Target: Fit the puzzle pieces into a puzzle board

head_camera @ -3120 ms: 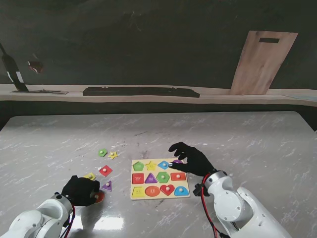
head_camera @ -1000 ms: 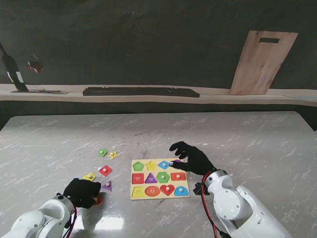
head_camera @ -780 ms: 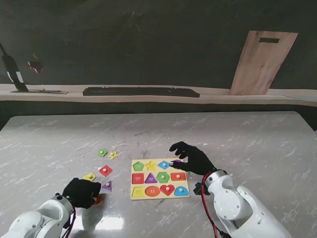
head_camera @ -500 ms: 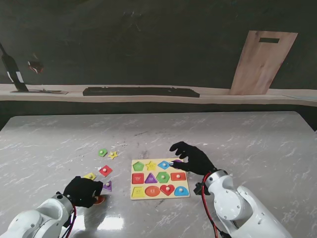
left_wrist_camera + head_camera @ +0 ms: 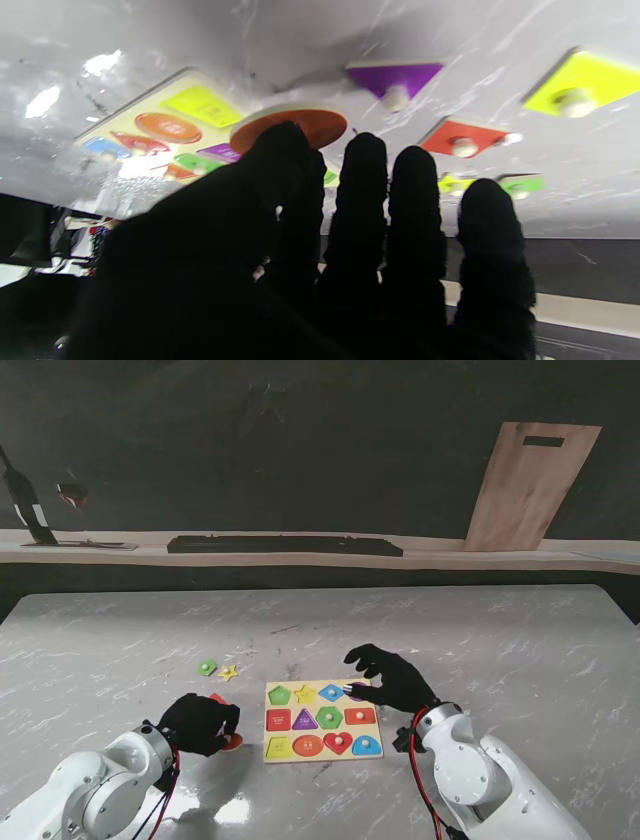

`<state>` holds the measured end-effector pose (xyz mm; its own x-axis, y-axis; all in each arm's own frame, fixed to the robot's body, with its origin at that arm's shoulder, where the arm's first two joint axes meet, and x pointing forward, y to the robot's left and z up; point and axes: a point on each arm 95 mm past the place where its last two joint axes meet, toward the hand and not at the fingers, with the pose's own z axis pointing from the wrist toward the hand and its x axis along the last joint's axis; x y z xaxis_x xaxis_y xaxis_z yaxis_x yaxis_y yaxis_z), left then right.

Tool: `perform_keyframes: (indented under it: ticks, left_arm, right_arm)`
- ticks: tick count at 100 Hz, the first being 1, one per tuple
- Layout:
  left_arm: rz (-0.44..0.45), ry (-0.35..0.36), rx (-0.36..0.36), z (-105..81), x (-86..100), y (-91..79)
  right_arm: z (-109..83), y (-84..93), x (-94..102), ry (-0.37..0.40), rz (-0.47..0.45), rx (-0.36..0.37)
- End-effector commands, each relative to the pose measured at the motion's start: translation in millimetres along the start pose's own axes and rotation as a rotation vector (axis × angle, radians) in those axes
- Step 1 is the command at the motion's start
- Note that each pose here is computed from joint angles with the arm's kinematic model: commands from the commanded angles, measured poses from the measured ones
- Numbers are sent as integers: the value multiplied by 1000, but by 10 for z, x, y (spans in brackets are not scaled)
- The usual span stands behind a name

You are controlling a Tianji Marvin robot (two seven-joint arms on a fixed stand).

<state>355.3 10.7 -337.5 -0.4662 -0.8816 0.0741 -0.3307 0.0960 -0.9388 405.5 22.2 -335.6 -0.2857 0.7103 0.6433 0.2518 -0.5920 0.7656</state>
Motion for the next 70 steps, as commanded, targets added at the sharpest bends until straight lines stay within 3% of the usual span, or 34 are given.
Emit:
perform_keyframes:
  ticks: [1, 29, 70]
  left_arm:
    - [-3, 31, 6, 93, 51, -86]
    - [-43, 114, -22, 396, 233, -206]
    - [-92, 204, -73, 791, 497, -240]
  right_arm:
    - [-17, -31, 15, 6, 3, -3]
    - [-32, 5, -3, 11, -4, -23]
    - [-53, 46, -49, 10, -14, -44]
